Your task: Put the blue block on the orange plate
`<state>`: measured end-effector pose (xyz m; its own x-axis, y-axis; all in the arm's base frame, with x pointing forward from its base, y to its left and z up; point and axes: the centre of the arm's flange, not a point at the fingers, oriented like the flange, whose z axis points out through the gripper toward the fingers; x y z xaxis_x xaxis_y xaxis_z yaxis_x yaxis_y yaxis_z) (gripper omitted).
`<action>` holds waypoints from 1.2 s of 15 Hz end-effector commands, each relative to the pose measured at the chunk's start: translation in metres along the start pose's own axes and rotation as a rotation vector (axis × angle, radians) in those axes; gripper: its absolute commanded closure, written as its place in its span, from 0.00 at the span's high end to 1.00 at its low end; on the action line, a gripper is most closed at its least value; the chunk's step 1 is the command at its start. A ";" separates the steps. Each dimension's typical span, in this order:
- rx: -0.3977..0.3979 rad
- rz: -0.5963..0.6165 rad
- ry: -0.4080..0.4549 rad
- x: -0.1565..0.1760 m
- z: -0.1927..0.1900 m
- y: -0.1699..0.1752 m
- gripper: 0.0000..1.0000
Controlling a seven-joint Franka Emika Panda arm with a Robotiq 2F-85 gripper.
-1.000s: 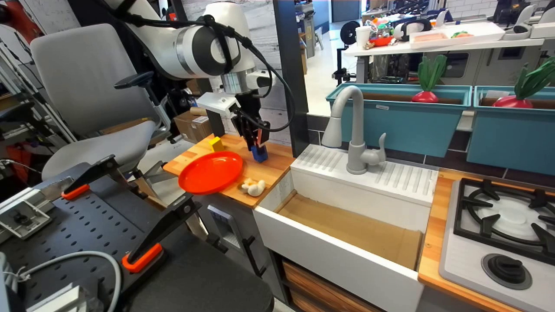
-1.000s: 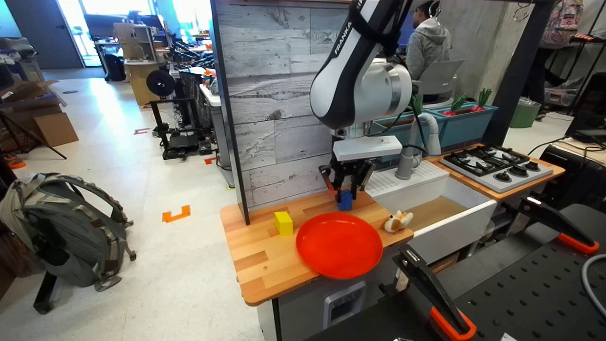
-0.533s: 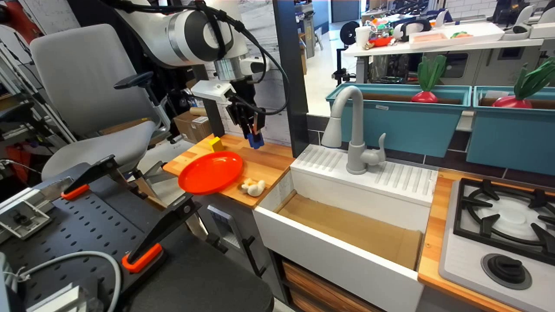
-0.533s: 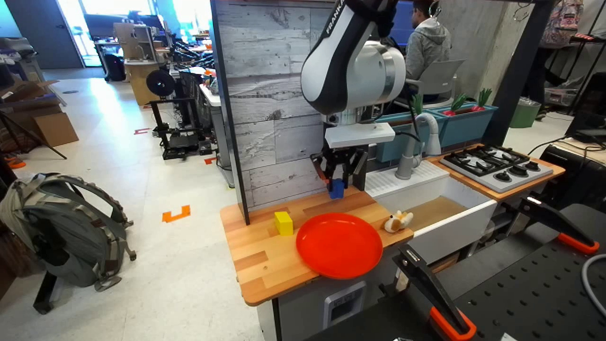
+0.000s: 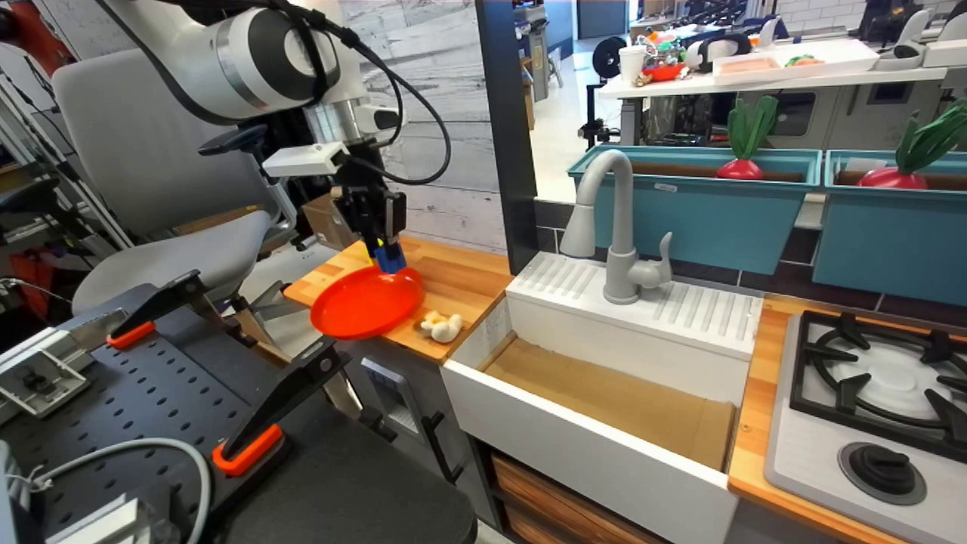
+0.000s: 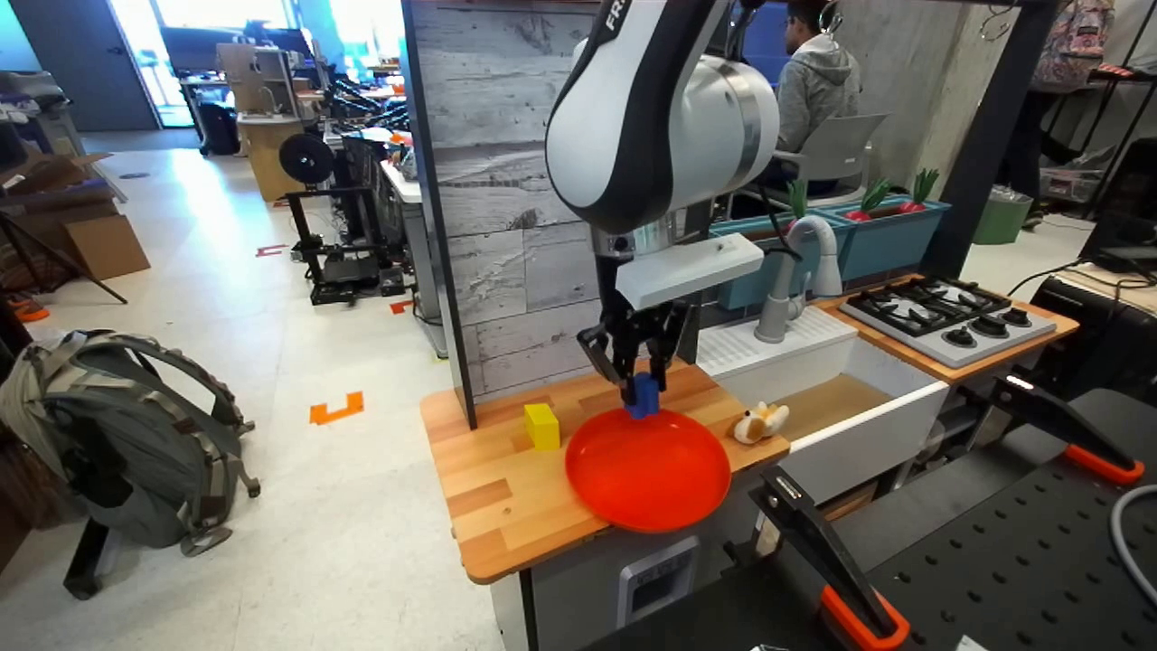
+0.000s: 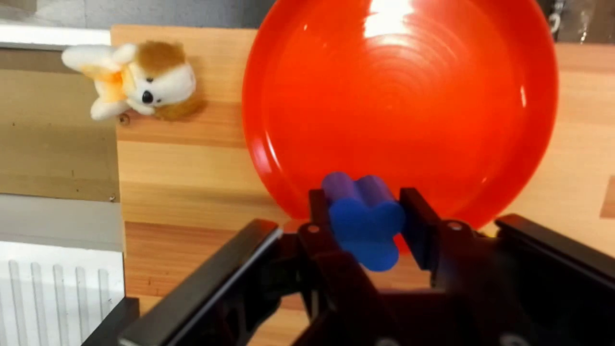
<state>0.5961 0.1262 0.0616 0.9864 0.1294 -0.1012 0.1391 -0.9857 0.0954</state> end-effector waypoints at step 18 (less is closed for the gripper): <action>-0.063 -0.125 -0.135 -0.021 0.042 -0.014 0.16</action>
<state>0.5606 0.1340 0.0253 0.9422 0.2139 -0.2580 0.2546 -0.9575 0.1358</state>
